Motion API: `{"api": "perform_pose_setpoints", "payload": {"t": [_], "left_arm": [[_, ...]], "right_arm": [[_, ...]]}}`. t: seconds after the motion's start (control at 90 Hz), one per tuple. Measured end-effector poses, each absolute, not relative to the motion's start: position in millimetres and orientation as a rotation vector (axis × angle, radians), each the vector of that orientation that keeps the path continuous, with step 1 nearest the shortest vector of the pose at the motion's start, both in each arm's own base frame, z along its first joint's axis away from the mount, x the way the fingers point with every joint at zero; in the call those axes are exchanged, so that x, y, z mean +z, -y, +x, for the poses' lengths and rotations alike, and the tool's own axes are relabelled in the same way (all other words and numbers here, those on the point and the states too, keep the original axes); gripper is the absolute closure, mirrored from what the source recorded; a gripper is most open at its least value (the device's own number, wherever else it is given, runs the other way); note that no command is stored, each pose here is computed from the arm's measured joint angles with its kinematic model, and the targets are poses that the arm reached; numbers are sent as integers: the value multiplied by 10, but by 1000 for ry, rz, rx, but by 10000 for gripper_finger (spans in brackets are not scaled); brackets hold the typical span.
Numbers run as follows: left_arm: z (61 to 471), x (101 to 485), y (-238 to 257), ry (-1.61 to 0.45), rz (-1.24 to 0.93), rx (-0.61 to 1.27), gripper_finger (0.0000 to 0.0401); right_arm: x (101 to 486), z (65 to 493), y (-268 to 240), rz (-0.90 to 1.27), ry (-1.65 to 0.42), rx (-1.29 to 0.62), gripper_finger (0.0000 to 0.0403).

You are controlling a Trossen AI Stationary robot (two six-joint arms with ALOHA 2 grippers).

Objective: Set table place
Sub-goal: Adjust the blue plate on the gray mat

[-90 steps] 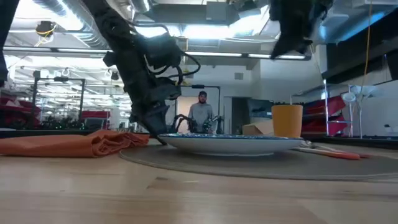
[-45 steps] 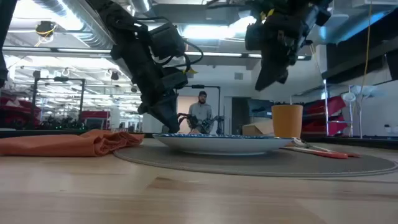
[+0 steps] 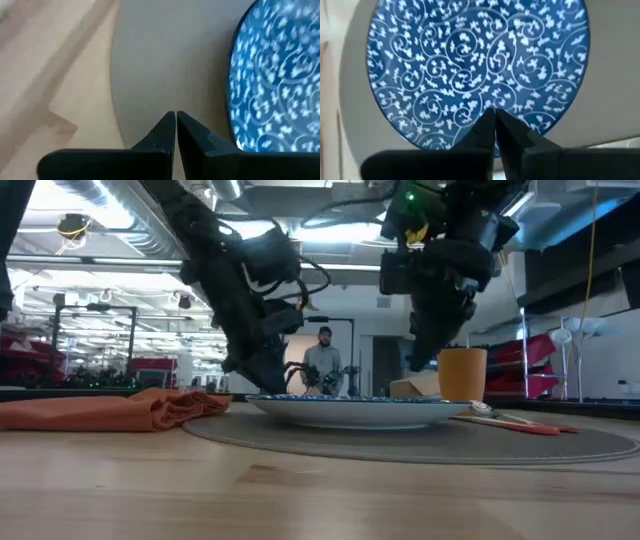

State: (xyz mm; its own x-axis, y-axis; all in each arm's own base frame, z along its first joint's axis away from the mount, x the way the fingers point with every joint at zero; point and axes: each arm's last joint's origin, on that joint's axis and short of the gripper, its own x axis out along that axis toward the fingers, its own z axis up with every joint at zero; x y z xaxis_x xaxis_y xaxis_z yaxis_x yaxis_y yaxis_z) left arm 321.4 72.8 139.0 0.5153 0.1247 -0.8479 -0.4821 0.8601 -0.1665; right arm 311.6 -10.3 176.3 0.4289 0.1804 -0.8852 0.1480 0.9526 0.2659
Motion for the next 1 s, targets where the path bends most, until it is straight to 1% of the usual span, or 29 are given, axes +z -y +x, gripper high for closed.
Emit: {"api": "perform_pose_setpoints", "payload": {"t": [0.356,0.644,1.0], "left_arm": [[3231,1341,-690,-980,-412,375,401],[3234,1343,-690,-977,-411,374,401],[3234,1343,-690,-976,-413,375,401]], "right_arm": [[1696,3123,105,320,-1155,12,403],[1500,2980,100,331,-1212,-2,403],[1495,2984,100,345,-1199,-11,403]]}}
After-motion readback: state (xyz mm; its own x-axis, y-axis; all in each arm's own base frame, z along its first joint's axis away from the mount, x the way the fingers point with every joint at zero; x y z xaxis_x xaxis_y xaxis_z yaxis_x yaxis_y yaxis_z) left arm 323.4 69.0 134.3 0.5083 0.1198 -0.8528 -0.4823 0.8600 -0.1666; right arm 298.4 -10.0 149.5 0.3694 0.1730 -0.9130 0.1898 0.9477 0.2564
